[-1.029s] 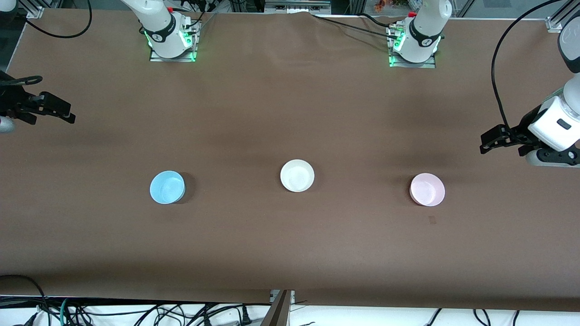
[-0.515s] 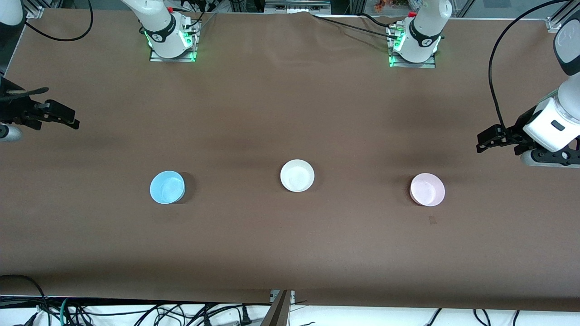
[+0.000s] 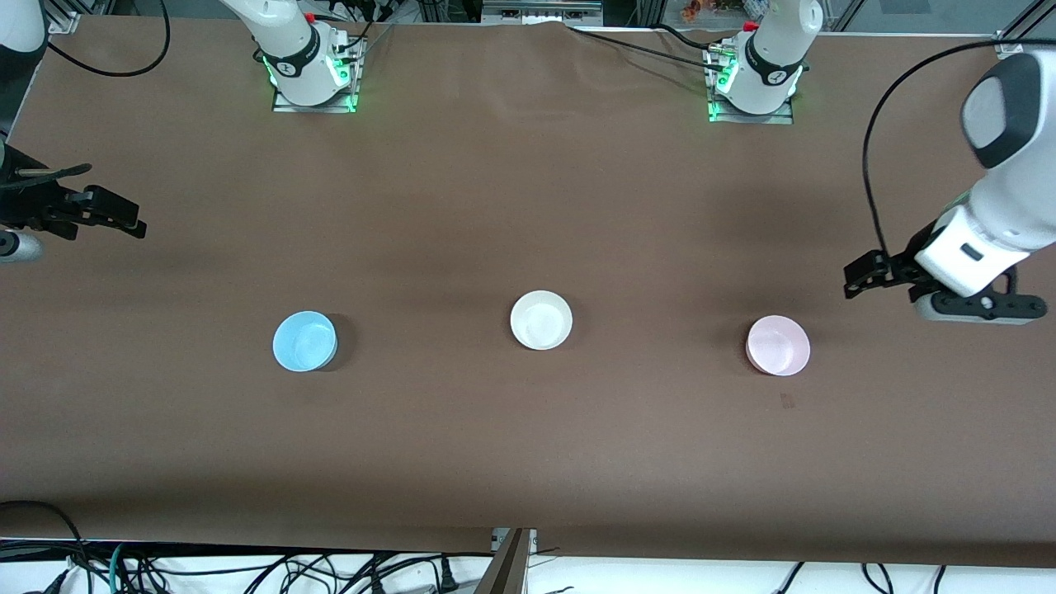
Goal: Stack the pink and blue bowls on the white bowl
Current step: 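Move the left gripper down over the pink bowl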
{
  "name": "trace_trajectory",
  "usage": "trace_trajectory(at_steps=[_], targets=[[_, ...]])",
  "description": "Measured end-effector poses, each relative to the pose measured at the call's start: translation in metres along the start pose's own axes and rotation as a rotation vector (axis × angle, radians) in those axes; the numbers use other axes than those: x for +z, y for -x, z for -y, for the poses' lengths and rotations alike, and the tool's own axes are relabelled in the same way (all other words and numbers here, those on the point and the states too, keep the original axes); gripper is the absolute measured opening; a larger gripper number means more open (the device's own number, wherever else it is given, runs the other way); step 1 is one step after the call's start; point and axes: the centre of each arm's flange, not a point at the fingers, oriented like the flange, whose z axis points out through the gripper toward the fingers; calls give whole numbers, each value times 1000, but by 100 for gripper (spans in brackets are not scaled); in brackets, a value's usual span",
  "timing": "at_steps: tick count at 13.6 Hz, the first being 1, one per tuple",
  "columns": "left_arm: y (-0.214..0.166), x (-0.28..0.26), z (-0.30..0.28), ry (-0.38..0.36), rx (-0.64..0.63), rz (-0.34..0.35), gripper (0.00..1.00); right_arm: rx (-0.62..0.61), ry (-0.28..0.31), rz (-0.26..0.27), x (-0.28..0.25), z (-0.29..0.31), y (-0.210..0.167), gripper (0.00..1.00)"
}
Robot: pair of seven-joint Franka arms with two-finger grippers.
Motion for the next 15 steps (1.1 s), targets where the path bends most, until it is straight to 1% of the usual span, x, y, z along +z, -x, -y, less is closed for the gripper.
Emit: trace_trajectory(at_steps=[4,6,8,11,13,15], targets=[[6,44,-10,9,-9,0,100,16,0,-24,-15,1,6,100],[4,61,-20,19,-26,-2,100,28,-2,-7,-22,2,15,100],[3,85,-36,32,-41,-32,100,29,-3,0,-23,2,17,100],[16,141,-60,58,-62,-88,100,28,-22,0,-22,4,17,100],[23,168,-63,68,-63,-92,100,24,-24,1,-22,7,16,100],[23,183,-62,75,-68,-97,100,19,-24,1,-22,10,16,100]])
